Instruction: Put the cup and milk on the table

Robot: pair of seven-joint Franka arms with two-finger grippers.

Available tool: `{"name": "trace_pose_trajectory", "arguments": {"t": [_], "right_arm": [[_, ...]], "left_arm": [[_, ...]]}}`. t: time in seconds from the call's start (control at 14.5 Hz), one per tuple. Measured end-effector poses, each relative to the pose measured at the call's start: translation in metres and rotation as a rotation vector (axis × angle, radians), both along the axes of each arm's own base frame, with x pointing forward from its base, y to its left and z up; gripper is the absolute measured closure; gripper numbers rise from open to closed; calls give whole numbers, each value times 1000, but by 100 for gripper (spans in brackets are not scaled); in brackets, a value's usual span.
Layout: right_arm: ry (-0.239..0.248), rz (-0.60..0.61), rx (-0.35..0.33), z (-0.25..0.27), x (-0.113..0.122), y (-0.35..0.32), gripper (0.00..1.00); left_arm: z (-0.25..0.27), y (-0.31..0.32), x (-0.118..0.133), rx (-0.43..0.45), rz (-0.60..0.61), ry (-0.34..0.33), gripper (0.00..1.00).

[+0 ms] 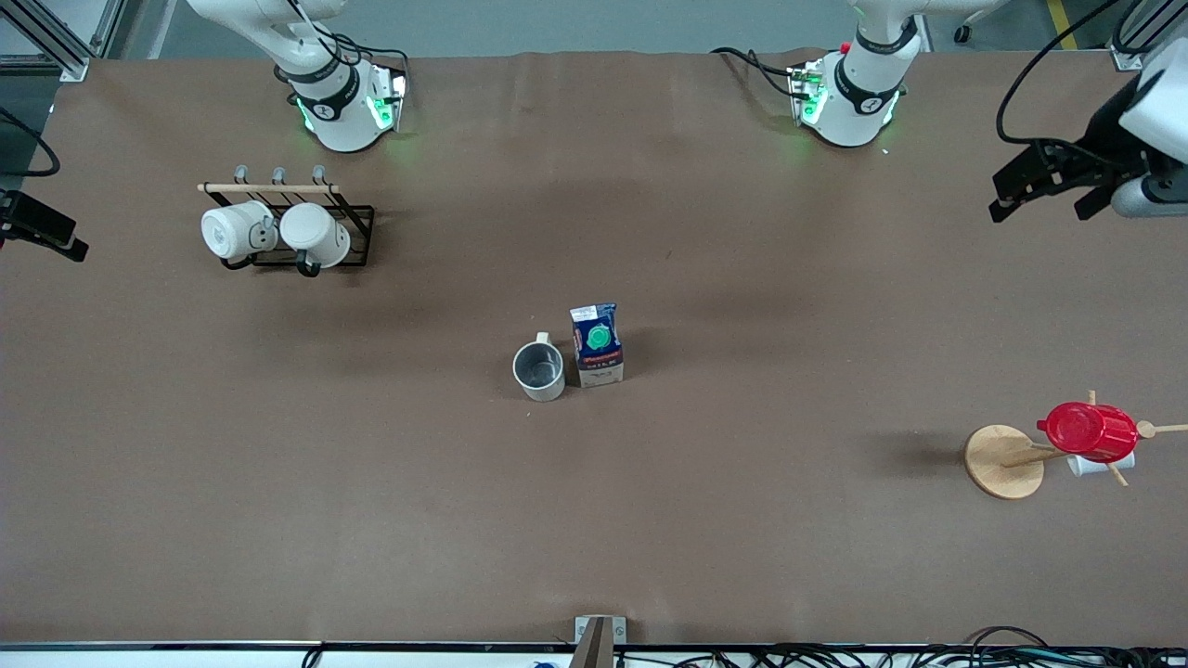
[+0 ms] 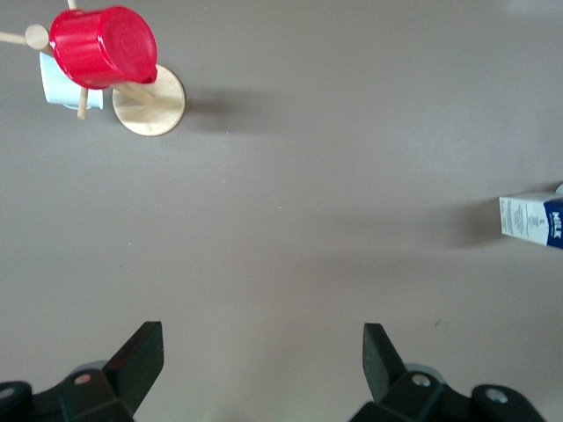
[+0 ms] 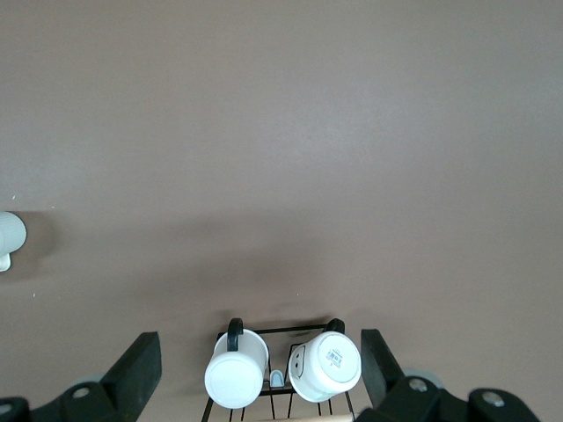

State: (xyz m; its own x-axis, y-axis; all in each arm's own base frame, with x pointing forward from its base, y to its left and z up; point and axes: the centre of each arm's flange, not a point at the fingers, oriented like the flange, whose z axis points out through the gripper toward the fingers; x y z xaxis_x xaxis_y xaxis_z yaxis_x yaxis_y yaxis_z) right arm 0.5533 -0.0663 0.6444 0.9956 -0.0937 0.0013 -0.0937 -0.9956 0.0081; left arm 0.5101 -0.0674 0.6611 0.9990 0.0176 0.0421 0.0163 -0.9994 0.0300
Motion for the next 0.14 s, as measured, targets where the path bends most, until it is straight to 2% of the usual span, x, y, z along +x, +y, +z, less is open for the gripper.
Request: {"name": "trace_pose_trajectory", "arguments": {"t": [0.14], "right_arm": [[3,0,1,-1,0,0,0]], "left_arm": [[4,-4,-9,4,-8,-6,0]]}}
